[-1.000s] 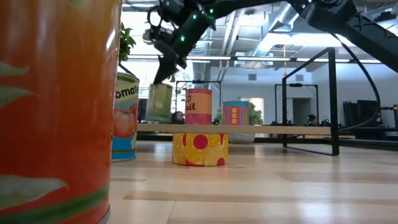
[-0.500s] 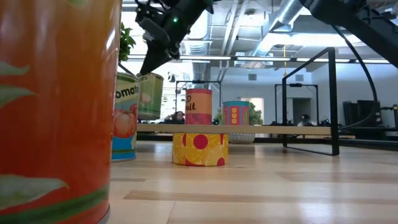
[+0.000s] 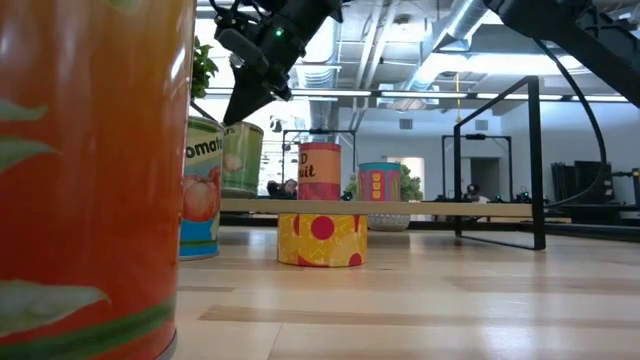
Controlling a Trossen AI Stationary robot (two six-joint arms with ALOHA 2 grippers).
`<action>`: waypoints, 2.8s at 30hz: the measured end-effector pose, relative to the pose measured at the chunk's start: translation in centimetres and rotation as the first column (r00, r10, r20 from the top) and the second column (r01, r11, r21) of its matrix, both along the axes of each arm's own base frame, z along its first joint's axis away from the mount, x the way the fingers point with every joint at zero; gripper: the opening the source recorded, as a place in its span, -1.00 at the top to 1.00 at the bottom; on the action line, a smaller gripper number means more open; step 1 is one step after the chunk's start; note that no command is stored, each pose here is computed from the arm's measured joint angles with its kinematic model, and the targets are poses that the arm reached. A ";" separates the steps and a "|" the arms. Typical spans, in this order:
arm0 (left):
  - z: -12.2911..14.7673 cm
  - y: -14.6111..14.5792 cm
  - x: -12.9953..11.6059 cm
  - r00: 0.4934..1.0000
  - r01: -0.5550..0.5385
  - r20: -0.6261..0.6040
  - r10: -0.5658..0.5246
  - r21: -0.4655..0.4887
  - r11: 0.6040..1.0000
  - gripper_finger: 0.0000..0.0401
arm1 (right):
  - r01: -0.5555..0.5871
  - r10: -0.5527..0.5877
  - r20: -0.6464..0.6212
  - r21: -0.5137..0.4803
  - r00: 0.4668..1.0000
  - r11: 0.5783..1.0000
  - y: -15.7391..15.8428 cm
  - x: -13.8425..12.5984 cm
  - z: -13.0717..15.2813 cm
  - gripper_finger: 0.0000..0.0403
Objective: Pick and place cans onto a shelf
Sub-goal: Put the canned pears on the shelf, then put the canned tomatoes on the shelf
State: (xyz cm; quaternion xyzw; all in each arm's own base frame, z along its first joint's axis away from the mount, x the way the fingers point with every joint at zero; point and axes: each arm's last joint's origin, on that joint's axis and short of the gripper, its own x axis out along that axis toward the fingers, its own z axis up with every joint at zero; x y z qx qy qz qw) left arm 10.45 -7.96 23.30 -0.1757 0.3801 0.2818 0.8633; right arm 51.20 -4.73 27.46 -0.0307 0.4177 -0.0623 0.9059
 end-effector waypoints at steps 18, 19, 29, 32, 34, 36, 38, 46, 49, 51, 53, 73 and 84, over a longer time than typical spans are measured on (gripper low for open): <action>0.0 -0.1 0.1 1.000 -0.001 0.007 0.001 -0.008 1.000 1.00 | -0.022 0.022 0.000 0.091 1.000 0.996 0.2 0.7 -1.3 0.75; 0.0 -0.1 0.1 1.000 -0.001 0.006 0.001 -0.008 1.000 1.00 | -0.024 0.024 0.000 0.089 1.000 0.996 0.2 0.7 -1.3 0.74; 0.0 -0.1 0.1 1.000 0.000 0.006 0.000 -0.008 1.000 1.00 | -0.026 0.026 0.005 0.093 1.000 0.995 0.2 0.7 -1.3 0.49; 0.0 -0.1 0.1 1.000 0.000 0.006 0.000 -0.008 1.000 1.00 | -0.018 0.018 0.006 0.099 1.000 0.995 0.2 0.7 -1.3 0.38; 0.0 -0.1 0.1 1.000 0.000 0.006 0.000 -0.008 1.000 1.00 | -0.018 0.018 0.005 0.098 1.000 0.995 0.2 0.7 -1.2 0.32; 0.0 -0.1 0.1 1.000 0.000 0.006 0.000 -0.008 1.000 1.00 | -0.027 0.026 0.009 0.086 1.000 0.996 0.2 0.7 -0.9 0.27; 0.0 -0.1 0.1 1.000 0.000 0.006 0.000 -0.008 1.000 1.00 | -0.036 0.035 0.016 0.059 0.999 0.998 0.1 0.7 -0.6 0.24; 0.0 -0.1 0.1 1.000 0.000 0.007 0.000 -0.009 1.000 1.00 | 0.006 -0.006 0.019 -0.029 1.000 1.000 0.3 0.4 0.2 0.21; 0.0 -0.1 0.1 1.000 0.000 0.009 0.000 -0.011 1.000 1.00 | 0.009 -0.006 0.028 -0.108 1.000 0.994 1.7 -0.1 1.5 0.24; 0.0 -0.1 0.1 1.000 0.006 0.012 -0.006 -0.011 1.000 1.00 | 0.018 -0.014 0.022 -0.177 1.000 0.984 3.0 -0.6 2.4 0.26; 0.0 -0.2 0.2 1.000 0.020 0.010 -0.020 -0.005 1.000 1.00 | 0.037 -0.034 0.017 -0.235 0.999 0.971 4.4 -0.8 2.7 0.28; 1.1 -3.5 4.3 0.913 0.378 0.193 -0.359 -0.075 0.923 1.00 | 0.515 -0.534 -0.337 -0.153 0.775 0.844 11.4 -6.9 0.2 0.32; -0.9 -3.5 9.3 0.943 0.259 0.244 -0.225 -0.116 0.959 1.00 | 0.398 -0.487 -0.342 -0.298 0.804 0.867 11.0 -13.0 1.4 0.37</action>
